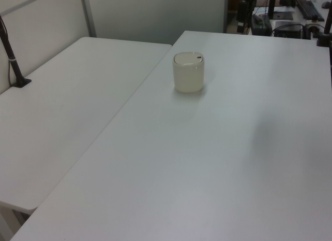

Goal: Open the trash bin

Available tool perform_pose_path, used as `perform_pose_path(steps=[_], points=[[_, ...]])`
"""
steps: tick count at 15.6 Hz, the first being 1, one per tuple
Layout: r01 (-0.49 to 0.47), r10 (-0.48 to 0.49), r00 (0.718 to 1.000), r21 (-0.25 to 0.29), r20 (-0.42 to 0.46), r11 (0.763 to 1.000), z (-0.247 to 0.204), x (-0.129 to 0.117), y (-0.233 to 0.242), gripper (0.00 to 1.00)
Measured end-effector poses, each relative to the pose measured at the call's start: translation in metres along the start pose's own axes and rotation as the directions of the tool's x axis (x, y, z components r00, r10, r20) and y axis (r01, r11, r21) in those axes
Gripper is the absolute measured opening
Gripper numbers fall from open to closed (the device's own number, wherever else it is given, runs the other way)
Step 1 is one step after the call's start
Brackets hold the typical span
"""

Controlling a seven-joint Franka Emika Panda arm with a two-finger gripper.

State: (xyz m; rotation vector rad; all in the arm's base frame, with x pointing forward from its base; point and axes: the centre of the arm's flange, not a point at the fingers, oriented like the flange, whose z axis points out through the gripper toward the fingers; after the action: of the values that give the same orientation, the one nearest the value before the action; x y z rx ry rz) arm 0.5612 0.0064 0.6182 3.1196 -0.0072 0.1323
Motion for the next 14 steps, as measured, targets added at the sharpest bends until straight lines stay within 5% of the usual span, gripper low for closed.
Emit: perform_pose_path(steps=[6, 10, 12, 14], points=[[0.018, -0.018, 1.0, 0.0, 0.001, 1.0, 0.0008, 0.0002, 0.0001, 1.0], [0.137, -0.137, 0.991, -0.006, 0.007, 0.991, 0.0036, 0.0011, 0.0006, 0.99], [0.164, -0.164, 0.987, -0.006, 0.007, 0.987, 0.0036, 0.0013, 0.0012, 0.95], [0.167, -0.167, 0.986, -0.008, -0.004, 0.986, 0.0026, 0.0025, 0.0019, 0.77]])
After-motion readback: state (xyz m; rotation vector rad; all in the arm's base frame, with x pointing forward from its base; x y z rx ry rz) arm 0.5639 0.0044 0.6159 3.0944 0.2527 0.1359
